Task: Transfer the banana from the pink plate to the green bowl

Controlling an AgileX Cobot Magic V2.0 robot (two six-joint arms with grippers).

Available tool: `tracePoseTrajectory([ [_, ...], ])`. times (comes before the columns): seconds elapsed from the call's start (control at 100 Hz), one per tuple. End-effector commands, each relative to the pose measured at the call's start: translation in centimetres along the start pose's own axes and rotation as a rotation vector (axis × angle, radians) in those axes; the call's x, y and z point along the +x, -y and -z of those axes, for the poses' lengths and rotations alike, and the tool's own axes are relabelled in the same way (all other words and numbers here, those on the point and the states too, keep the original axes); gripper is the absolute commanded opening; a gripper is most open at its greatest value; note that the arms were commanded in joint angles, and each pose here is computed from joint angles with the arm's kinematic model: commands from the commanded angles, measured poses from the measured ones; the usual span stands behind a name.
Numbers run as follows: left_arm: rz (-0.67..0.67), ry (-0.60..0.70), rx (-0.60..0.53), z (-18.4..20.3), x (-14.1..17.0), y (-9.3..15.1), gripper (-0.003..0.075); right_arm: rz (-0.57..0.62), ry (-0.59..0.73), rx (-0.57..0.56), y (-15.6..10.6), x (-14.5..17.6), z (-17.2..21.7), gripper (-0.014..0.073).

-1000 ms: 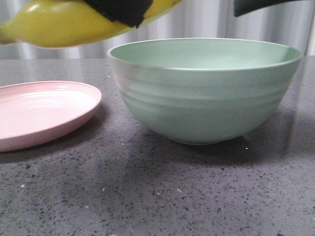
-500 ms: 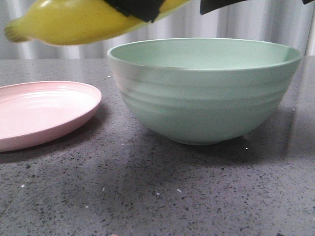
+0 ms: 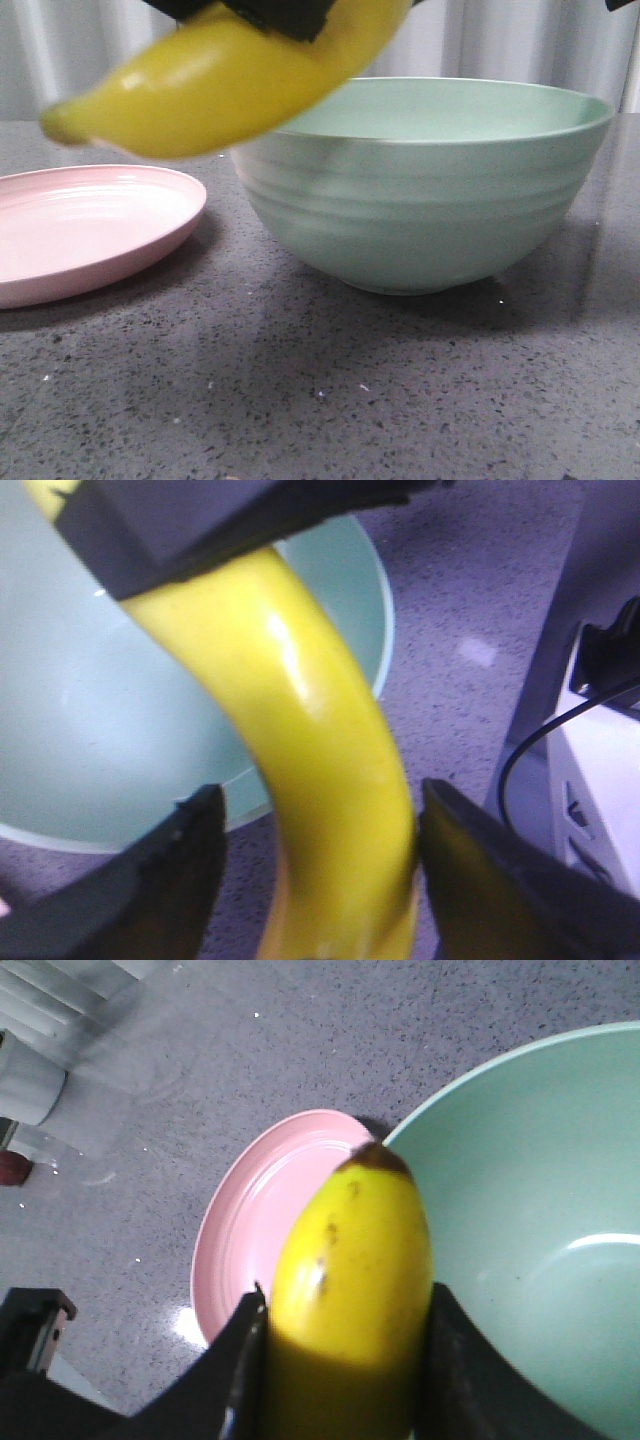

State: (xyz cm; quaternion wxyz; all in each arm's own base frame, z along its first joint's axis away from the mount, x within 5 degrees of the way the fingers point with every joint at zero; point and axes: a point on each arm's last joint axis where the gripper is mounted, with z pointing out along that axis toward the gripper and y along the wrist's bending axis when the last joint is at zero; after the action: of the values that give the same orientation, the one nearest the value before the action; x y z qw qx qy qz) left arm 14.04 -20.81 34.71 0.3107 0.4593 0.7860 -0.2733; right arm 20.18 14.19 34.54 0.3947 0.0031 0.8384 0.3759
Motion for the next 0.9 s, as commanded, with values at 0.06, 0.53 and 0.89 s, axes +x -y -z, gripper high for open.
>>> tracePoseTrajectory([
  [0.06,-0.030,0.142,-0.037,2.5,-1.8,0.2,0.0450,0.052,0.171,-0.035,-1.0,-2.2,1.6,-0.0071],
  [0.53,-0.047,0.288,-0.049,5.9,-2.9,1.1,0.0449,0.277,0.313,0.158,1.9,-5.2,3.0,-0.0071],
  [0.89,-0.048,0.294,-0.052,5.9,-3.0,1.0,0.0449,0.274,0.232,0.212,3.7,-4.9,-0.5,0.0176],
])
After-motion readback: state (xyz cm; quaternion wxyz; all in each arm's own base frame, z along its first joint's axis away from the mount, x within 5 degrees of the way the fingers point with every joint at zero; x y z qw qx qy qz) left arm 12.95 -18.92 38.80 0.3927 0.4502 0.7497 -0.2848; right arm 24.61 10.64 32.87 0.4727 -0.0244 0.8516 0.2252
